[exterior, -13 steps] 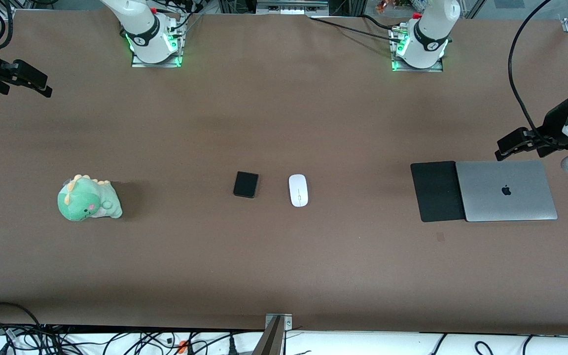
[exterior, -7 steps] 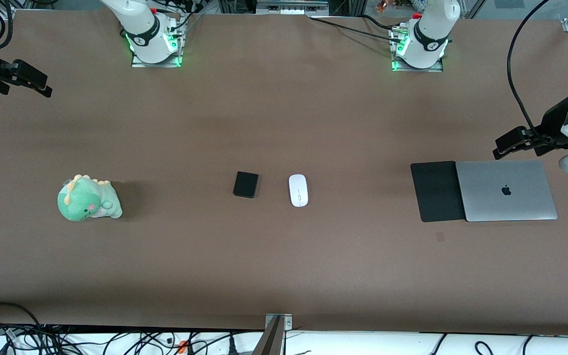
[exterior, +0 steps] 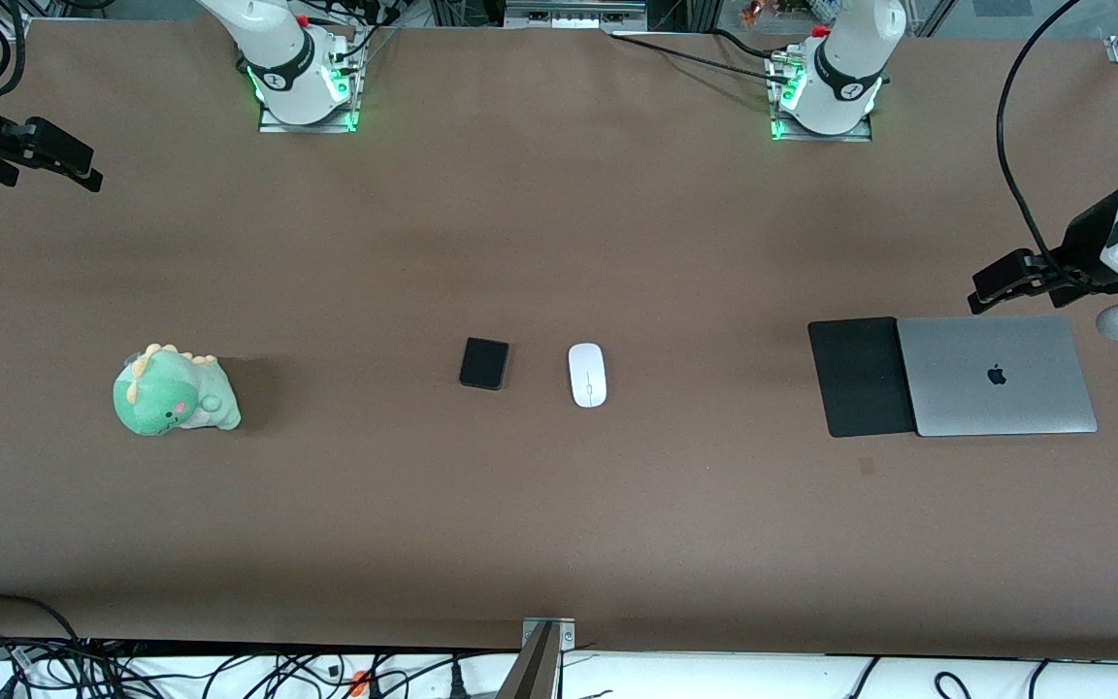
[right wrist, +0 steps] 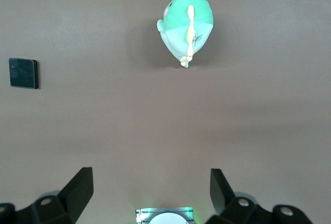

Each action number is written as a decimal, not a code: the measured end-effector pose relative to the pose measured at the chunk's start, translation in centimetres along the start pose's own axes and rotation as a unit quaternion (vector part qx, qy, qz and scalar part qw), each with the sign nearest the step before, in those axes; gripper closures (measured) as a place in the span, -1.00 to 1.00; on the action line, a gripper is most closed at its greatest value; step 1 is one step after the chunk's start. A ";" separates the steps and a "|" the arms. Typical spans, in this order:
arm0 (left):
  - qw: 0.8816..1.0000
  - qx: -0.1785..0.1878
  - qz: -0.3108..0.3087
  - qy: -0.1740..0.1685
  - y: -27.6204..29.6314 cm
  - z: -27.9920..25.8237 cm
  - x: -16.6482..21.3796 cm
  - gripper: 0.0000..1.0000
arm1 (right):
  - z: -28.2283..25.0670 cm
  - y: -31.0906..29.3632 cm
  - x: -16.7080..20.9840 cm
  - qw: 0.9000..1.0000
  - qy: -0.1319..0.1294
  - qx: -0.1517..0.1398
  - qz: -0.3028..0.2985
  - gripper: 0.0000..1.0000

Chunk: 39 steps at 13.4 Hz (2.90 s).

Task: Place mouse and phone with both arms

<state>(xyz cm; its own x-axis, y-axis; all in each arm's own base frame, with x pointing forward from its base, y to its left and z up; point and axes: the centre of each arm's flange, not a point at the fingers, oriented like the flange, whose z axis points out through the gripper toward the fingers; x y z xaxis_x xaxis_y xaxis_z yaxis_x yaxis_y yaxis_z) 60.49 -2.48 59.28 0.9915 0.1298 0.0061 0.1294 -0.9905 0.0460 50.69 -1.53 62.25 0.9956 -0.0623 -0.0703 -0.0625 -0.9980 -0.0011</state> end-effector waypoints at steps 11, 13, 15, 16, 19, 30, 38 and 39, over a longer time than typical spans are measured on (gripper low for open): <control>1.000 -0.008 0.011 -0.011 1.6 1.1 0.1 -1.00 | -0.4 0.0 0.0 1.000 0.004 0.001 0.000 -1.00; 1.000 -0.018 0.011 -0.016 2.1 1.8 0.3 -1.00 | -0.4 0.0 0.0 1.000 0.004 0.001 0.000 -1.00; 1.000 -0.020 0.006 -0.019 2.7 2.6 0.6 -1.00 | -0.4 0.0 0.0 1.000 0.003 0.001 0.000 -1.00; 1.000 -0.021 0.000 -0.023 3.5 3.1 0.7 -1.00 | -0.4 0.0 0.0 1.000 0.003 0.001 0.000 -1.00; 0.999 -0.023 -0.031 -0.023 7.5 5.4 1.3 -1.00 | -0.3 0.0 0.0 1.000 0.002 0.001 0.000 -1.00; 0.998 -0.038 0.035 -0.031 26.4 19.5 -0.4 -1.00 | 0.4 -0.6 0.3 1.000 -0.009 0.000 -0.005 -1.00; 0.998 -0.048 0.021 -0.029 37.1 31.3 -5.5 -1.00 | 0.4 -1.2 0.2 1.000 -0.010 -0.001 -0.009 -1.00; 0.998 -0.044 0.027 -0.034 38.0 32.6 -6.4 -1.00 | 0.4 -1.2 0.2 1.000 -0.010 -0.001 -0.009 -1.00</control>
<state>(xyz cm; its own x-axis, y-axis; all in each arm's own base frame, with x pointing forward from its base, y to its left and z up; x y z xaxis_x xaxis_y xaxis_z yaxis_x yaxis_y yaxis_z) 59.48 -42.41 28.39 0.9959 0.0695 -0.0573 0.0766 -0.9880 0.1345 50.98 -0.39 61.84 0.9950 -0.0433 -0.0898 -0.0435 -0.9991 0.0001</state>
